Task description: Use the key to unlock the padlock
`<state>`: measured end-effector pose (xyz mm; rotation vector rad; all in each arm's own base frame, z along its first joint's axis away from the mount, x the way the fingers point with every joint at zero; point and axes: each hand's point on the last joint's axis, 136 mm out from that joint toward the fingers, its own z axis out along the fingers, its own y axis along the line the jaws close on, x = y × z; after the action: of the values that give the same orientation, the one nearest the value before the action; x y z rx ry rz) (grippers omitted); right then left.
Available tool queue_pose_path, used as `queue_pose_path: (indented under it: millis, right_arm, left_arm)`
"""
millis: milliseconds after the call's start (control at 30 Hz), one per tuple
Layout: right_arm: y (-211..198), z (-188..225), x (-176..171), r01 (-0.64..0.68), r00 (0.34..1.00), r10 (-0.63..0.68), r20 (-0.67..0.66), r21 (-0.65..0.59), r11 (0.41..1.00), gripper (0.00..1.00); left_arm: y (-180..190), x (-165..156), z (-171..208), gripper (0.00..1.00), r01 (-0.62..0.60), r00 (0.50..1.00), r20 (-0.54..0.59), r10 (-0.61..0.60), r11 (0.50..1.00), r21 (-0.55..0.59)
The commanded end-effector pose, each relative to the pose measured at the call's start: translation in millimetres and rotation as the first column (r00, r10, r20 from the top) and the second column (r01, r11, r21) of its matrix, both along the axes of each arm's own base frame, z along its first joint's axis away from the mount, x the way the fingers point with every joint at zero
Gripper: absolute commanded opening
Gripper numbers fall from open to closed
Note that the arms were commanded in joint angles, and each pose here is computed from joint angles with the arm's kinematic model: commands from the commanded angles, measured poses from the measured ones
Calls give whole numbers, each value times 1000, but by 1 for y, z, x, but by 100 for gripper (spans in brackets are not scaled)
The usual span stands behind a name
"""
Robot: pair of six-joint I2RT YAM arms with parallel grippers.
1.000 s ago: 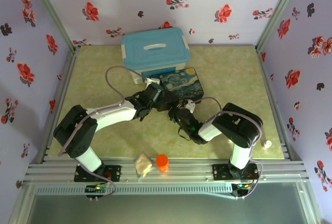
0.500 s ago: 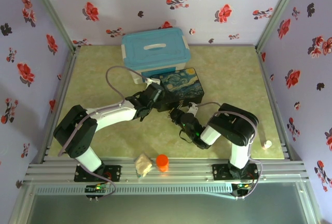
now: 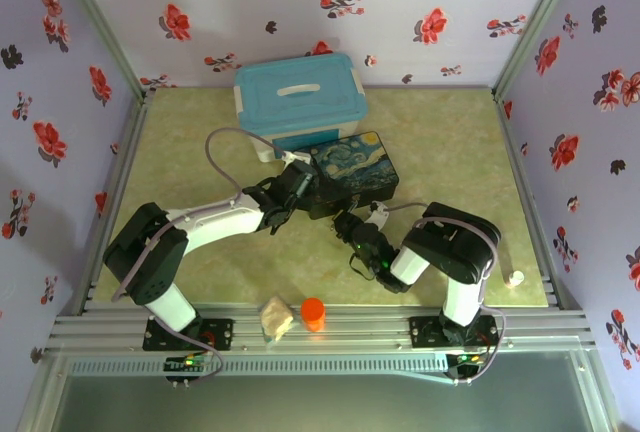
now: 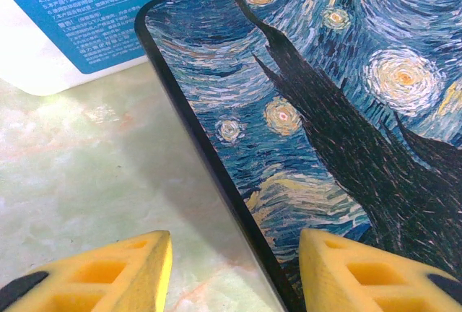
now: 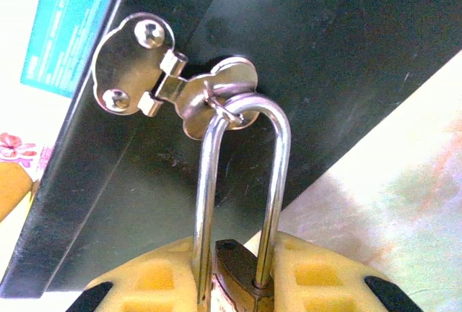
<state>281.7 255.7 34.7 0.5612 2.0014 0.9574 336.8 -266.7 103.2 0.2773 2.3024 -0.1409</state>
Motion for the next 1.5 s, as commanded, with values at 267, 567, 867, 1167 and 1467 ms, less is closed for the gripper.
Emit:
queue_pose_path:
  millis: [267,567,867,1167,1467]
  right_arm:
    - [-55,-51,-36,-52,980,-24,-196,-369,928,42]
    - [-41,-55,-44,-259,948,100,-303,-548,795,44]
    - [-44,-70,-54,-316,925,88,-369,-621,718,25]
    - [-52,-55,-57,-249,949,77,-305,-576,778,8]
    - [-77,-54,-58,-146,966,-2,-260,-550,822,3]
  left_arm:
    - [59,-32,-56,49,-13,983,-172,61,963,269]
    - [60,-34,-55,49,-13,984,-170,60,964,266]
    - [60,-34,-57,50,-13,983,-172,61,963,268]
    - [59,-32,-61,49,-13,982,-176,62,963,271]
    - [61,-33,-70,48,-7,980,-189,64,958,287]
